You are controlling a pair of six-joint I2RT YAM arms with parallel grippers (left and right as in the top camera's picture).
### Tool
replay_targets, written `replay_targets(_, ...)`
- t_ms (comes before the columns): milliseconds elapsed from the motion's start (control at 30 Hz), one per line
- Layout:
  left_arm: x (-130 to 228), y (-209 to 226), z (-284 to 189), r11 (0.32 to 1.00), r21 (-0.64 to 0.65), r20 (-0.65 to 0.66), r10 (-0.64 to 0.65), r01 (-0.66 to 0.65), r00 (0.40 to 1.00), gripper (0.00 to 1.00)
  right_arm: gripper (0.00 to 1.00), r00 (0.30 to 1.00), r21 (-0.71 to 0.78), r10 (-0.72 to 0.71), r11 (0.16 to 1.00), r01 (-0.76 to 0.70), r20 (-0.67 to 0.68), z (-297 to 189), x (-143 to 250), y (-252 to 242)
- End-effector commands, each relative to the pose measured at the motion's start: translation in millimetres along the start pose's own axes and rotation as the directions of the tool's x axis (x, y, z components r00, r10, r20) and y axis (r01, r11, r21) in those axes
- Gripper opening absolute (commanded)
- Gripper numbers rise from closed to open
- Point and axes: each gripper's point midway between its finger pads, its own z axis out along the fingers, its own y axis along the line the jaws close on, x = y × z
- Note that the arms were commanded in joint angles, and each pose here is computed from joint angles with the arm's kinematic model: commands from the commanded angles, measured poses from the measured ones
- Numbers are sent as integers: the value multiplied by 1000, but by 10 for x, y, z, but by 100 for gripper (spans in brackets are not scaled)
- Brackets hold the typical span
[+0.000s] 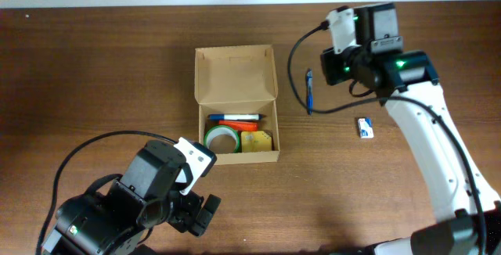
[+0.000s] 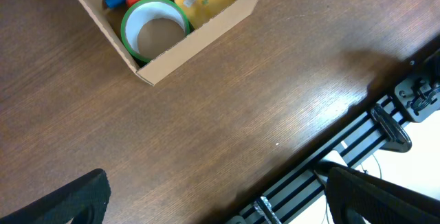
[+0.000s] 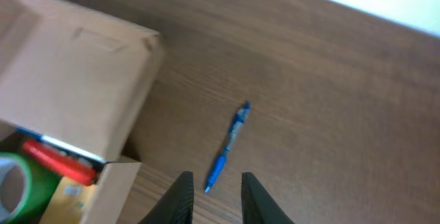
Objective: Pack container
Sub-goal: 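Withdraw right gripper and move it over the blue pen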
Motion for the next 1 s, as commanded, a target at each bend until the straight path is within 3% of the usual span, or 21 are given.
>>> replay_targets(0, -34, -28, -49, 1000, 13, 19, -3, 3, 1000, 100, 24, 992, -28, 112, 993, -114, -59, 215, 127, -40)
replay_targets(100, -34, -28, -49, 1000, 13, 19, -3, 3, 1000, 100, 25, 985, -29, 122, 992, -126, -124, 458, 269, -50)
replay_targets(167, -34, -28, -49, 1000, 13, 19, -3, 3, 1000, 99, 31, 975, -26, 148, 988, -155, -167, 628, 369, -58)
replay_targets(533, -34, -28, -49, 1000, 13, 19, -3, 3, 1000, 99, 32, 912, 30, 305, 950, -309, -275, 1310, 712, -118)
replay_targets(967, -34, -28, -49, 1000, 13, 19, -3, 3, 1000, 99, 32, 861, 141, 426, 904, -403, -277, 1721, 911, -258)
